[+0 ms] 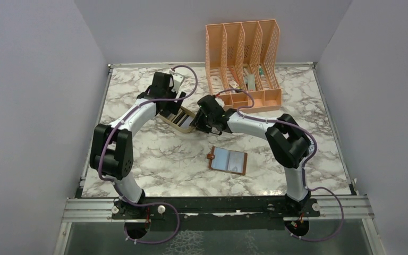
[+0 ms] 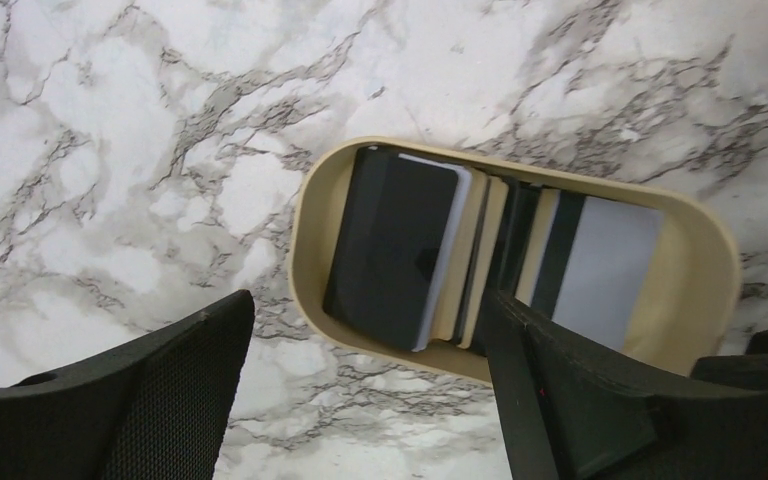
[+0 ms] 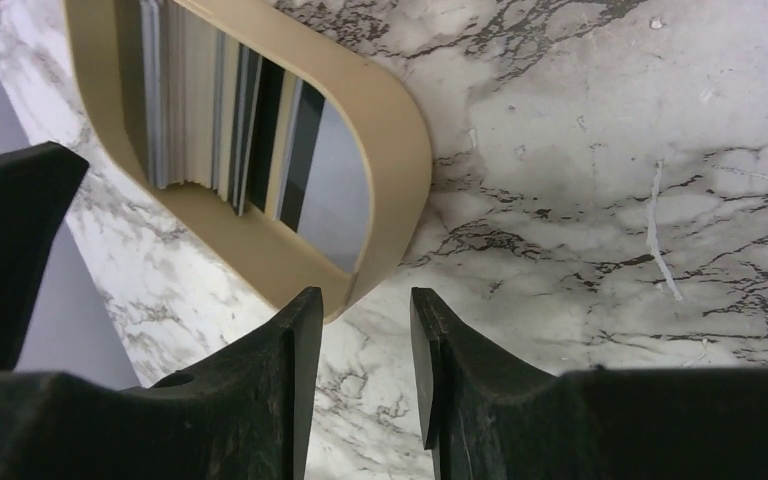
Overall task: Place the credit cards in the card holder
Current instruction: Adjust the credit card in the storage box.
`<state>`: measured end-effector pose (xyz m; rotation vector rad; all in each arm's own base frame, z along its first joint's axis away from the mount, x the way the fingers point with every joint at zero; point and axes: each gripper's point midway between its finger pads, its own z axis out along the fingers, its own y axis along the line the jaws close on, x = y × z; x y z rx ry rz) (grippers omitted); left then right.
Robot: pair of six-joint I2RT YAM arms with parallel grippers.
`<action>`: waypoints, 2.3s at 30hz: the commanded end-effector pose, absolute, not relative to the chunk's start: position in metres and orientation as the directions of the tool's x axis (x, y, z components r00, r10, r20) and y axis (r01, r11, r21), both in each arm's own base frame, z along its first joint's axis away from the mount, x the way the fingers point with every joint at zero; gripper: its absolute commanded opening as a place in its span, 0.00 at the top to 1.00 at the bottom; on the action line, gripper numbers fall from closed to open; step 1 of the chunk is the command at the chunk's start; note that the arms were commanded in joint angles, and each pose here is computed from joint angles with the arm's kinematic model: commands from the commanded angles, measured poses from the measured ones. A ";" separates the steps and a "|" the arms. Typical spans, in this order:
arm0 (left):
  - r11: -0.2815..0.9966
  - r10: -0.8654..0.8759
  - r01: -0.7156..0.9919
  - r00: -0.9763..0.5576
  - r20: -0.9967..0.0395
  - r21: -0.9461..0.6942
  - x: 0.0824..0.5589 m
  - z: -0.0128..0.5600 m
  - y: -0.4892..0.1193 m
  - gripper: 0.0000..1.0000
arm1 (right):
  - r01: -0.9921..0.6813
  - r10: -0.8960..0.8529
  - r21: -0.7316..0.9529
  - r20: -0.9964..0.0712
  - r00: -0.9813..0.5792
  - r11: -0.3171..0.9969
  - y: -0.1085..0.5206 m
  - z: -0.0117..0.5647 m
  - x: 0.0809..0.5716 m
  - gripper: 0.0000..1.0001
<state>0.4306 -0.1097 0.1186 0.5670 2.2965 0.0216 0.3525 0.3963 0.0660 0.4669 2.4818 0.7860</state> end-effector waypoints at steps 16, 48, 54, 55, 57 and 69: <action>0.841 0.522 0.494 -0.630 -0.575 0.222 0.441 0.076 -0.113 0.07 | 0.056 0.343 0.536 -0.451 -0.824 0.842 0.400 0.046 0.362 0.72; 0.754 0.637 0.419 -0.656 -0.406 0.506 0.446 0.058 -0.070 0.14 | -0.039 0.266 0.512 -0.508 -0.819 0.858 0.390 0.048 0.354 0.79; 0.754 0.630 0.389 -0.655 -0.417 0.529 0.450 0.067 -0.066 0.19 | -0.034 0.250 0.475 -0.521 -0.816 0.879 0.383 0.043 0.354 0.80; 0.751 0.630 0.384 -0.661 -0.408 0.538 0.450 0.070 -0.063 0.19 | -0.024 0.248 0.458 -0.524 -0.815 0.889 0.378 0.040 0.354 0.80; 0.751 0.625 0.367 -0.664 -0.411 0.549 0.453 0.079 -0.059 0.21 | -0.001 0.253 0.437 -0.524 -0.813 0.899 0.372 0.034 0.353 0.80; 0.803 0.576 0.355 -0.667 -0.471 0.479 0.450 0.089 -0.050 0.30 | 0.023 0.271 0.420 -0.543 -0.795 0.907 0.365 0.040 0.358 0.81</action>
